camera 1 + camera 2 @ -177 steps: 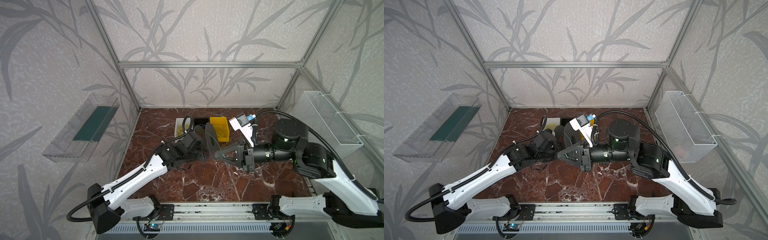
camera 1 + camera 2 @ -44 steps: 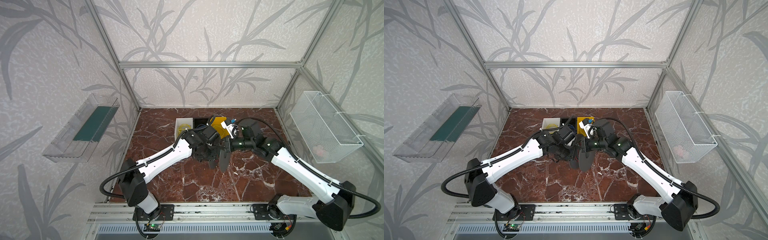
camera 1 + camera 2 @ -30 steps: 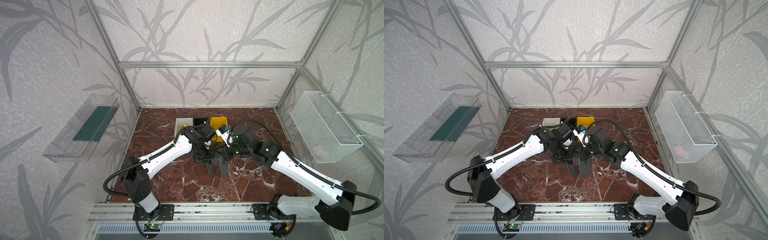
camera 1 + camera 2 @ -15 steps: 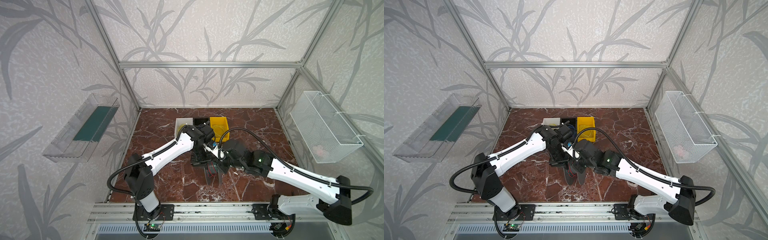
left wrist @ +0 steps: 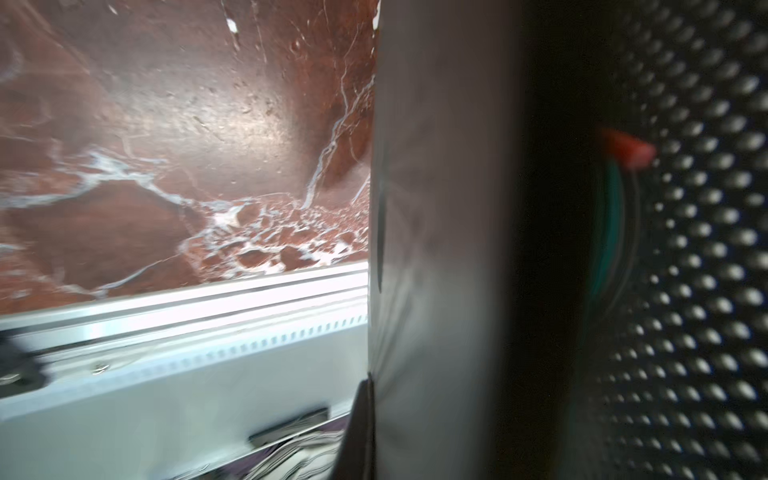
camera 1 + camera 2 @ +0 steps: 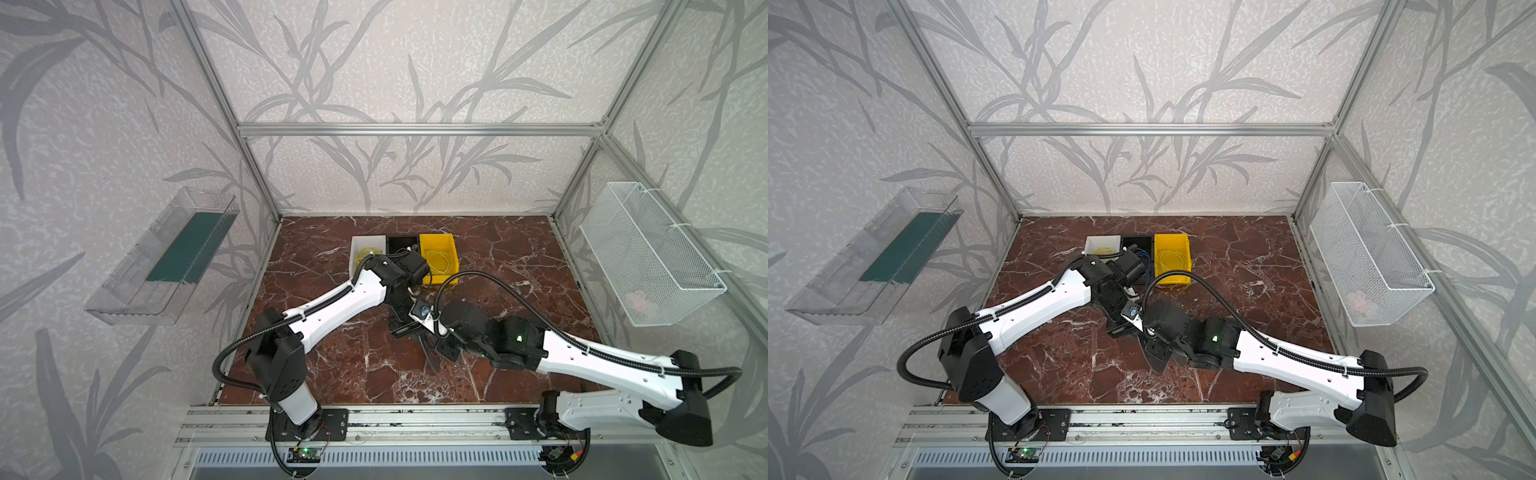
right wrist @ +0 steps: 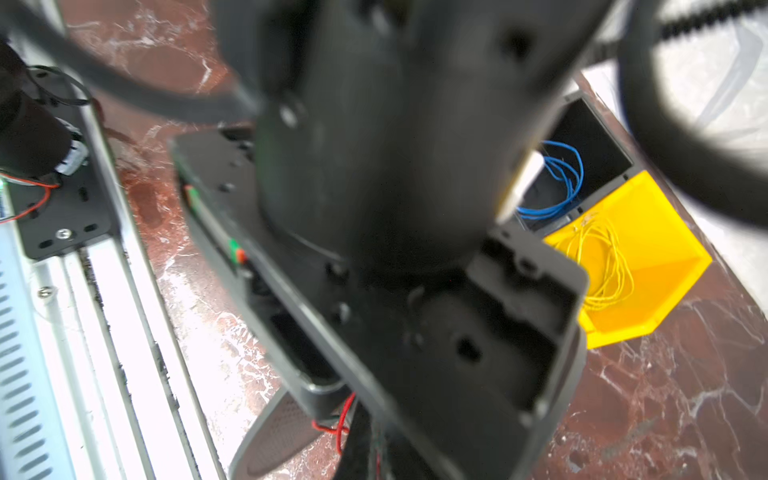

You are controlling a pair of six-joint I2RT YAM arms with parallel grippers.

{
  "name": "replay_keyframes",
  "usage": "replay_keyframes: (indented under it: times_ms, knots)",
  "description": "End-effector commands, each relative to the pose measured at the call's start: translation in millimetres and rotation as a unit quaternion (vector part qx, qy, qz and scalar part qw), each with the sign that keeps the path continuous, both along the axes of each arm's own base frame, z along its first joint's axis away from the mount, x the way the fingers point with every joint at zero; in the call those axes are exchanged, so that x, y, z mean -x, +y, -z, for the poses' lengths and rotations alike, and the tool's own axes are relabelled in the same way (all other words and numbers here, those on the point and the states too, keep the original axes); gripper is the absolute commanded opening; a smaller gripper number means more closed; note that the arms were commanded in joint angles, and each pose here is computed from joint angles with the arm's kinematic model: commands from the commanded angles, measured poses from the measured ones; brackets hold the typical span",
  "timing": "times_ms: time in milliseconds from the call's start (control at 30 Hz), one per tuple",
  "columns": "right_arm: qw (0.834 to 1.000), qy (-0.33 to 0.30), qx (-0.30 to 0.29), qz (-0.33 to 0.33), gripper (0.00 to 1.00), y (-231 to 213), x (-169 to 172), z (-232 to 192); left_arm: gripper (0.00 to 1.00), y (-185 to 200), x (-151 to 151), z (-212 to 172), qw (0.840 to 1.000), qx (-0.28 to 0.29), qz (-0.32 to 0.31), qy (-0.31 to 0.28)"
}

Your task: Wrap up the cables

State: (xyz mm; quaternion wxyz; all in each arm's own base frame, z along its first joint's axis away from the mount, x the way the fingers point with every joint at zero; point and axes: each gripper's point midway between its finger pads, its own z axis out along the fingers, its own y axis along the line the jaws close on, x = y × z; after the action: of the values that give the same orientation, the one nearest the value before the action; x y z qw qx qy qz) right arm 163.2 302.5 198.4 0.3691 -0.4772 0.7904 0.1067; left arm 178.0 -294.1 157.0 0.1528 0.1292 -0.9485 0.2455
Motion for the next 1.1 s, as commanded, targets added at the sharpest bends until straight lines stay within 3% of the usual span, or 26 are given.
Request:
replay_keyframes:
  times_ms: [0, 133, 367, 533, 633, 767, 833, 967, 1067]
  knots:
    - [0.999, 0.043, 0.013, 0.013, 0.00, -12, 42, 16, 0.00, -12, -117, -16, 0.964, 0.072, -0.218, -0.137]
    - [0.993, -0.012, 0.008, 0.115, 0.00, -26, 18, 6, 0.00, -17, -131, -31, 0.946, 0.112, -0.260, -0.159]
    - [0.969, -0.011, -0.103, 0.223, 0.00, -54, 6, 20, 0.00, -12, -138, -44, 0.927, 0.138, -0.299, -0.181]
    - [0.947, -0.004, -0.185, 0.261, 0.00, -87, 4, 33, 0.00, -16, -137, -40, 0.916, 0.174, -0.313, -0.180]
    - [0.927, 0.033, -0.269, 0.260, 0.00, -94, 5, 42, 0.00, -28, -143, -46, 0.905, 0.218, -0.315, -0.186]
    - [0.884, 0.073, -0.354, 0.295, 0.00, -117, 1, 61, 0.00, -39, -146, -59, 0.892, 0.251, -0.312, -0.210]
    - [0.870, 0.075, -0.370, 0.318, 0.00, -132, 0, 67, 0.00, -41, -144, -57, 0.891, 0.257, -0.311, -0.209]
    - [0.863, 0.081, -0.376, 0.327, 0.00, -143, 2, 67, 0.00, -41, -143, -49, 0.888, 0.264, -0.315, -0.205]
    - [0.861, 0.106, -0.350, 0.354, 0.00, -147, 3, 76, 0.00, -46, -143, -46, 0.885, 0.278, -0.314, -0.204]
